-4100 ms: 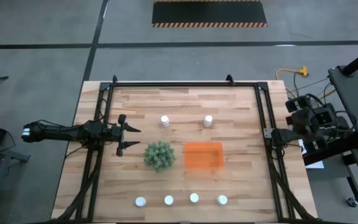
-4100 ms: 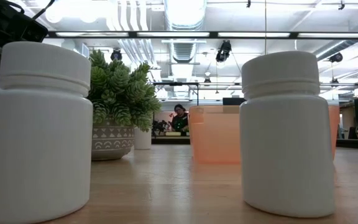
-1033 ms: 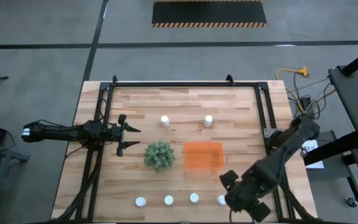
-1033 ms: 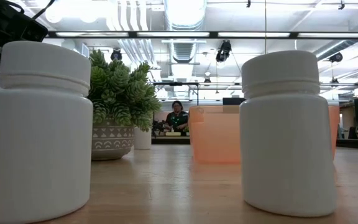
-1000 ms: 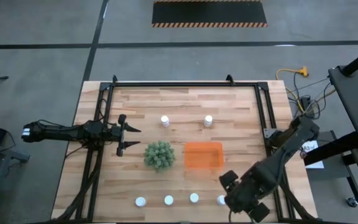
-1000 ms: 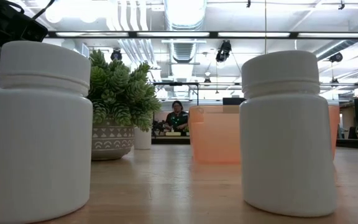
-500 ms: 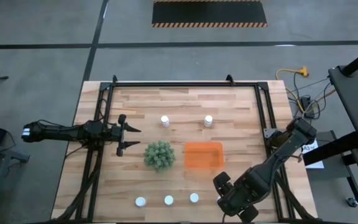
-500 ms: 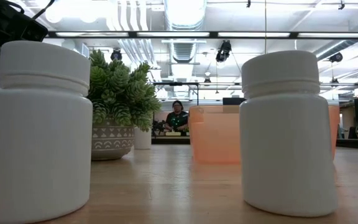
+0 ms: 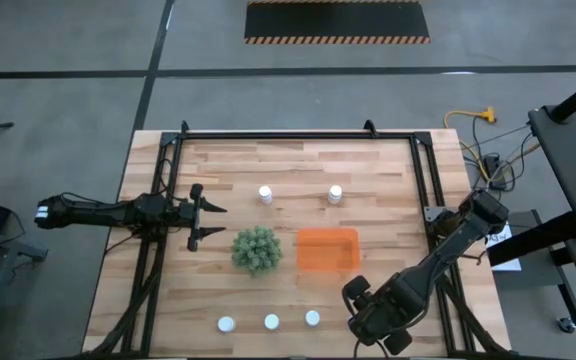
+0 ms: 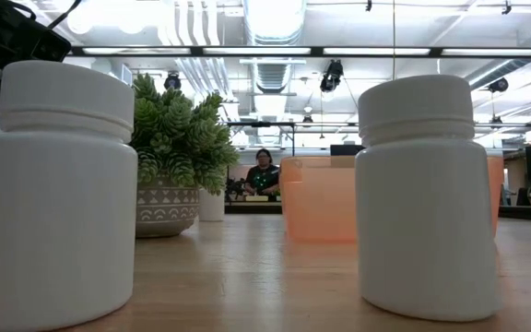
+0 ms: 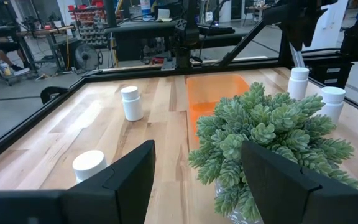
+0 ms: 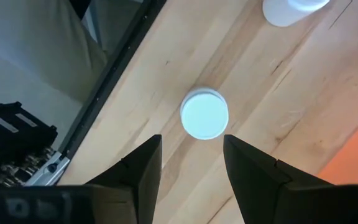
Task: Pick and place pill bottles into a basket
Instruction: Put the white pill bottle into the orange bin
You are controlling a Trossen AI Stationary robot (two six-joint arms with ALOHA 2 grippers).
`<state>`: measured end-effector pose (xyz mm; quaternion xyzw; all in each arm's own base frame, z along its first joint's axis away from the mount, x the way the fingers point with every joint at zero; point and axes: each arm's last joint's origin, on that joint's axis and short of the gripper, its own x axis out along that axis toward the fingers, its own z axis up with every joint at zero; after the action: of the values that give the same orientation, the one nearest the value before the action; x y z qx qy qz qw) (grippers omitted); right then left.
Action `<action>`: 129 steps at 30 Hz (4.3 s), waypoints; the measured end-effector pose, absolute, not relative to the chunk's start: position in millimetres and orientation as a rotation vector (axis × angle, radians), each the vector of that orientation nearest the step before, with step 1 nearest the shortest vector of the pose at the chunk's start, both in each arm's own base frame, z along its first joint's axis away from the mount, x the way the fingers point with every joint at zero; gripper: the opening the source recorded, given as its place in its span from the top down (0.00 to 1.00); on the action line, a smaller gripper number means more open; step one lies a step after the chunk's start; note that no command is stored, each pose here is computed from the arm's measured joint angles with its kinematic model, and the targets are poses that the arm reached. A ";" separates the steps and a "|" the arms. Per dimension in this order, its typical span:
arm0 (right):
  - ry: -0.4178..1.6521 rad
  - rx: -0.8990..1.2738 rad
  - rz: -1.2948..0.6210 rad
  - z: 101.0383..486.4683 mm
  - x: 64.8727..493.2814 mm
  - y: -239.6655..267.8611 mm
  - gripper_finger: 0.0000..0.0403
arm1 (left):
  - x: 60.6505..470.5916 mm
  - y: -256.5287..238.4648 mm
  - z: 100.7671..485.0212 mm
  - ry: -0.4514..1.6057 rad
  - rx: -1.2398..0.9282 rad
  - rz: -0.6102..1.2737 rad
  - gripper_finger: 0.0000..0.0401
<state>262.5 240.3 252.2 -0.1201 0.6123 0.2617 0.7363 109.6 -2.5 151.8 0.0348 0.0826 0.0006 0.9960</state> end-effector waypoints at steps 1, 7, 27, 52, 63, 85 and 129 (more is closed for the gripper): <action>1.343 -0.263 0.576 251.4 262.6 240.4 0.60 | 109.6 -2.5 151.9 0.165 0.070 0.001 0.45; 1.330 -0.249 0.574 248.0 263.8 241.1 0.60 | 109.6 -2.5 151.9 0.165 0.070 0.001 0.45; 1.299 -0.255 0.510 238.9 271.4 233.3 0.29 | 109.6 -2.5 151.9 0.165 0.070 0.001 0.45; 1.250 -0.224 0.547 202.6 263.0 240.0 0.24 | 109.6 -2.5 151.9 0.165 0.070 0.001 0.45; 1.262 -0.231 0.544 198.2 263.4 239.8 0.26 | 109.6 -2.5 151.9 0.165 0.070 0.001 0.45; 1.298 -0.246 0.526 185.9 265.5 241.4 0.48 | 109.5 -2.5 152.0 0.164 0.070 0.001 0.45; 1.239 -0.273 0.361 280.8 274.1 190.1 0.62 | 109.5 -2.5 151.8 0.166 0.070 0.001 0.45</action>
<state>274.1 190.1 280.8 -0.1268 0.5755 0.1678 0.7903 109.5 -2.5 151.8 0.0348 0.0829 0.0005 0.9959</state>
